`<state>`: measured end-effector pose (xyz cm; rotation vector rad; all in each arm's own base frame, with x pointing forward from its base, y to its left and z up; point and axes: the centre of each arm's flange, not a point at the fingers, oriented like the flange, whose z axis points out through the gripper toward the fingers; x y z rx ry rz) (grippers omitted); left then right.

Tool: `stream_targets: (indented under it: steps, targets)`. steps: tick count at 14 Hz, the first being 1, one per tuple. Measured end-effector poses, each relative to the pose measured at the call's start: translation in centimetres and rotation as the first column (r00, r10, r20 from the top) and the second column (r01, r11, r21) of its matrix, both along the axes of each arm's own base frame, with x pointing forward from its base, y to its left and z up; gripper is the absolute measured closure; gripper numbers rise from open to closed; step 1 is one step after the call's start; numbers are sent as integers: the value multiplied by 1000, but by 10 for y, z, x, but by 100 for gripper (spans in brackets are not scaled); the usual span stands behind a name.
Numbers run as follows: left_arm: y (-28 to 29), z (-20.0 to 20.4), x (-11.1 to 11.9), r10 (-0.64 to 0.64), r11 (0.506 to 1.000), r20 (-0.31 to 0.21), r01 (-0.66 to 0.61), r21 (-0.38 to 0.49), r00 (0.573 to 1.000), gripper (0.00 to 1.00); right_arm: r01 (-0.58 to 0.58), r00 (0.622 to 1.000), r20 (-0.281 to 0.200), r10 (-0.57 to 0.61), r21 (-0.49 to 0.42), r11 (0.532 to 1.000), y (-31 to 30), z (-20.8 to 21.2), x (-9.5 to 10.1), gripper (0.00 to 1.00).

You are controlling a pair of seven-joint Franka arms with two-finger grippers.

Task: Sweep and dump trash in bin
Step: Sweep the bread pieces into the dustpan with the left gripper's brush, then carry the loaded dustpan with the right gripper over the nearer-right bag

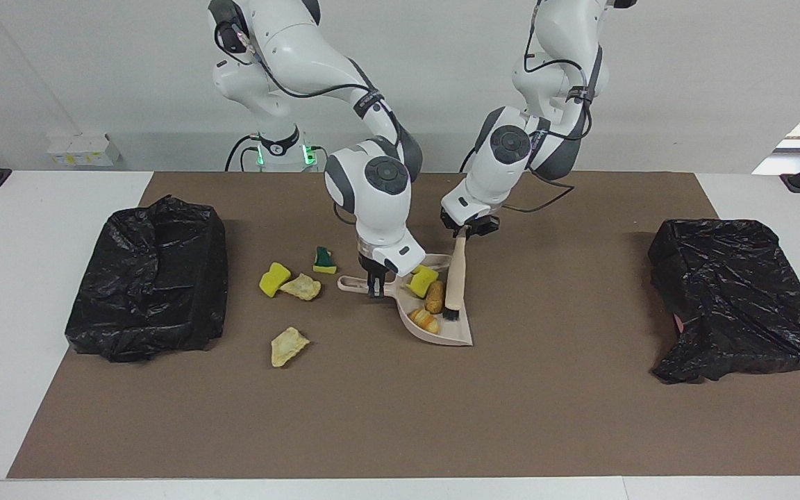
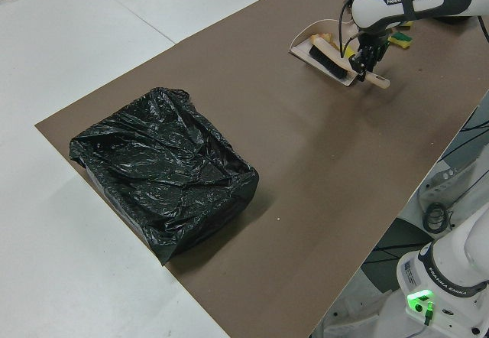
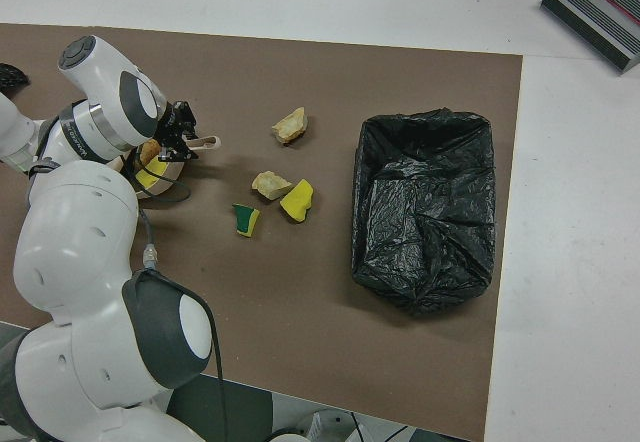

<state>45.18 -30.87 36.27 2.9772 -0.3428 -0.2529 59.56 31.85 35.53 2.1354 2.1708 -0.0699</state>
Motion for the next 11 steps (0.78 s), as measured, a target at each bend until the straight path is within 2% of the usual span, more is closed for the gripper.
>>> stream_targets:
  steps: [3, 7, 9, 11]
  targets:
    - [24, 7, 19, 64, 998, -1, -64, -7, 998, 74, 1, 1000, 1, -1, 1, 1000, -1, 0, 0, 67]
    - [91, 38, 48, 178, 984, -50, -177, 21, 983, 74, 10, 1000, 7, -10, 4, 1000, -9, 3, 6, 67]
    - [110, 53, 44, 227, 973, -72, -224, 52, 971, 74, 5, 1000, 22, -5, 10, 1000, -30, 16, 16, 67]
    - [108, 53, 25, 231, 971, -81, -224, 86, 970, 74, -9, 999, 50, 8, 23, 1000, -69, 43, 31, 67]
